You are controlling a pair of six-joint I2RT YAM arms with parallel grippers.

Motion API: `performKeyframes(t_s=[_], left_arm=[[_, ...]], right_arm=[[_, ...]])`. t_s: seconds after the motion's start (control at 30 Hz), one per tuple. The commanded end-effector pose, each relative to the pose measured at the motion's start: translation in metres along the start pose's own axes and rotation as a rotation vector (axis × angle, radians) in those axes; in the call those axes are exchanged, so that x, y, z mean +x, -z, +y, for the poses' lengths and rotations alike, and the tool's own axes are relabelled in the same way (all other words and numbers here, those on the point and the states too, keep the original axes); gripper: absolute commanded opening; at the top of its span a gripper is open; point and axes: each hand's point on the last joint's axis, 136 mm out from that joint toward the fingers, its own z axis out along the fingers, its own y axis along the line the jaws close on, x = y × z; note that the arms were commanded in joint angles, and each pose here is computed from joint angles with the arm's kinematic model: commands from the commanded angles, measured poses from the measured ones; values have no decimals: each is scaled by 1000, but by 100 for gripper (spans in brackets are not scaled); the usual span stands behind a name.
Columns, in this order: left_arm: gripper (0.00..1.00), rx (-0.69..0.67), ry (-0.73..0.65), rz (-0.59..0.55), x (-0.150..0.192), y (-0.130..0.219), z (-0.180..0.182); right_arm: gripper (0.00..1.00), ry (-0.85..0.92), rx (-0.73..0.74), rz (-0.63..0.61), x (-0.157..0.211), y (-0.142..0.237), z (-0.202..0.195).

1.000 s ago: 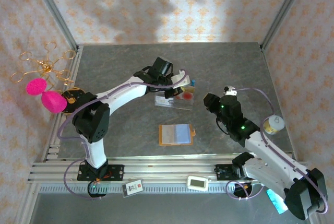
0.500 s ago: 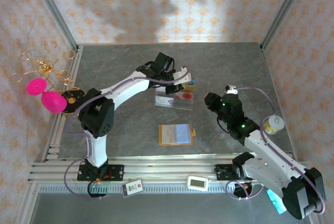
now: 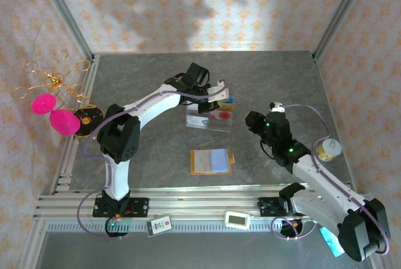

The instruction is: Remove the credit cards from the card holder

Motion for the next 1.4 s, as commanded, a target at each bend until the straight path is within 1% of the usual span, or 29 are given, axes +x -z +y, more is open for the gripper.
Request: performKeyframes(t_s=[0.0, 0.13, 0.4, 0.5, 0.6, 0.77, 0.83, 0.97, 1.1, 1.13, 1.17, 1.27, 1.37], left_arm=[[0, 3, -23, -12, -4, 0, 7], [0, 1, -26, -25, -6, -1, 9], [0, 19, -22, -4, 0, -8, 9], [0, 21, -6, 0, 4, -12, 9], [0, -12, 28, 7, 7, -15, 15], [17, -80, 96, -14, -1, -8, 27], [21, -101, 106, -24, -4, -5, 29], [25, -172, 127, -13, -1, 1, 37], [25, -221, 147, -29, -4, 12, 40], [25, -240, 152, -41, -6, 16, 41], [25, -267, 152, -71, -14, 26, 43], [26, -316, 157, -132, -23, 41, 43], [27, -313, 156, -157, -27, 46, 38]], right_arm=[[29, 7, -41, -38, -16, 2, 15], [29, 7, -40, -38, -16, 1, 14], [29, 1, -51, -25, -14, -2, 16], [29, 2, -55, -23, -14, -2, 17], [30, 2, -66, -17, -13, -2, 19], [30, 8, -90, -1, -11, -2, 24], [30, 8, -100, 0, -11, -1, 26], [31, 4, -110, 6, -8, 0, 26], [33, 2, -122, 18, -5, 1, 26], [35, 4, -128, 21, -5, 1, 27], [36, 5, -134, 25, -4, 1, 28], [37, 26, -165, 71, 4, -3, 34], [37, 45, -170, 120, 13, -9, 36]])
